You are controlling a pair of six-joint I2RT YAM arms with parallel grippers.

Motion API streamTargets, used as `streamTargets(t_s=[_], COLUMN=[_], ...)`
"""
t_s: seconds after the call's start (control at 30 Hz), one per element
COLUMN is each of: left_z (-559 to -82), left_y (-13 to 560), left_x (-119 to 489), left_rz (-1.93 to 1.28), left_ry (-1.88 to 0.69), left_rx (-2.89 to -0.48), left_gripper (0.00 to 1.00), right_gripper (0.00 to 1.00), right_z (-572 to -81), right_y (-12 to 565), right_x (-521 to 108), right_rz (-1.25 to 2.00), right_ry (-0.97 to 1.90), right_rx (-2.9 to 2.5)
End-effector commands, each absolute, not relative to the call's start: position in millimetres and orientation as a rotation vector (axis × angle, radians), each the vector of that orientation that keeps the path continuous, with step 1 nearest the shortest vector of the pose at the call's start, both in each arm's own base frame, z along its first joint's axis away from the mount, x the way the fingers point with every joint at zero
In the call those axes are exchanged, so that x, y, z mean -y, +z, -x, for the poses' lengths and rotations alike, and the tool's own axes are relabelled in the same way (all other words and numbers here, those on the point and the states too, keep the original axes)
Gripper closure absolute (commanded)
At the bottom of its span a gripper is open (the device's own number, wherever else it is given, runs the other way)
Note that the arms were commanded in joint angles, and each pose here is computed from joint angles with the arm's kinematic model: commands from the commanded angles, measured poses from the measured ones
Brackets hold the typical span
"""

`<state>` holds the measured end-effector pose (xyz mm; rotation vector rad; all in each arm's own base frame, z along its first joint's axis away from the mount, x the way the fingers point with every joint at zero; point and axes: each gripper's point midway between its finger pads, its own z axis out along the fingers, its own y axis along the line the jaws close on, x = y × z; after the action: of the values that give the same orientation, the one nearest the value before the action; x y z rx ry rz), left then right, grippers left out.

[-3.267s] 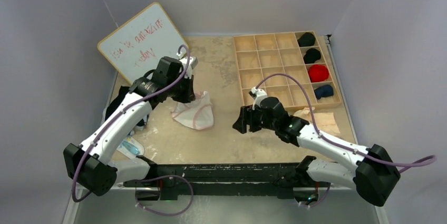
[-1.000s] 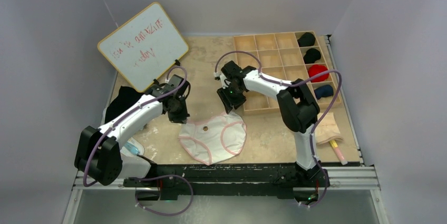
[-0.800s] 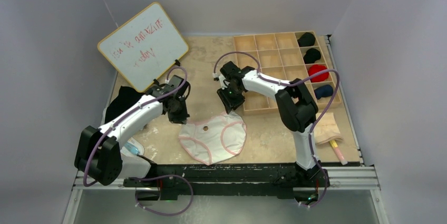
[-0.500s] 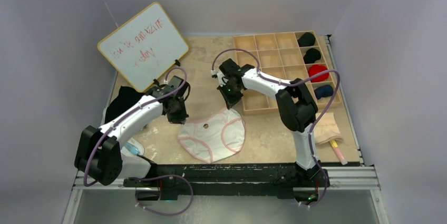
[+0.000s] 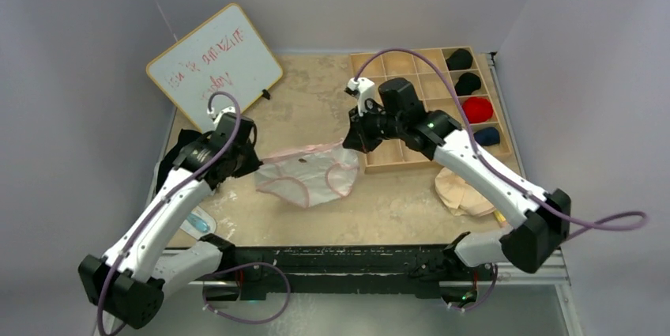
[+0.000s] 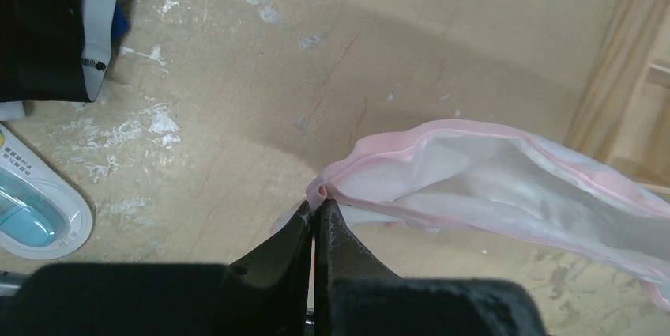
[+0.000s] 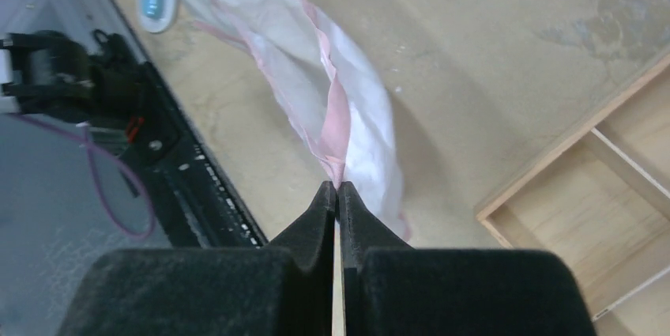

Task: Roll the underwear
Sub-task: Flatten out the underwear at the center of the board.

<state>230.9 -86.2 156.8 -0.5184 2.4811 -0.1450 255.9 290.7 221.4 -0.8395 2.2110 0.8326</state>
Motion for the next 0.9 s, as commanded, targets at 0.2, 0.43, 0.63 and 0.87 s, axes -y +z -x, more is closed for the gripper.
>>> streamTargets(t_s=[0.2,0.43,0.63,0.87], left_z=[-190.4,-193.6,-253.6,-300.3], left_y=[251.8,240.0,168.1,115.1], left_x=[83.1,85.7,75.8,51.6], left_rz=[0.479,0.507,0.607,0.712], left_ry=[-0.435,-0.368,-0.043,0.047], left_rx=[-2.239,-2.354,-2.446,-2.456], left_gripper=[1.0,1.0,1.0,1.0], right_gripper=[1.0,1.0,1.0,1.0], right_z=[-190.7,-216.0,-309.9,-396.8], right_y=[296.3,261.5,155.4,95.3], right_x=[-292.6,-311.6,-336.1,-352.3], right_rz=[0.921,0.869,0.753,0.734], right_ry=[1.163,1.185,0.993,0.834], right_rx=[-1.945,-2.157,-2.467,-2.506])
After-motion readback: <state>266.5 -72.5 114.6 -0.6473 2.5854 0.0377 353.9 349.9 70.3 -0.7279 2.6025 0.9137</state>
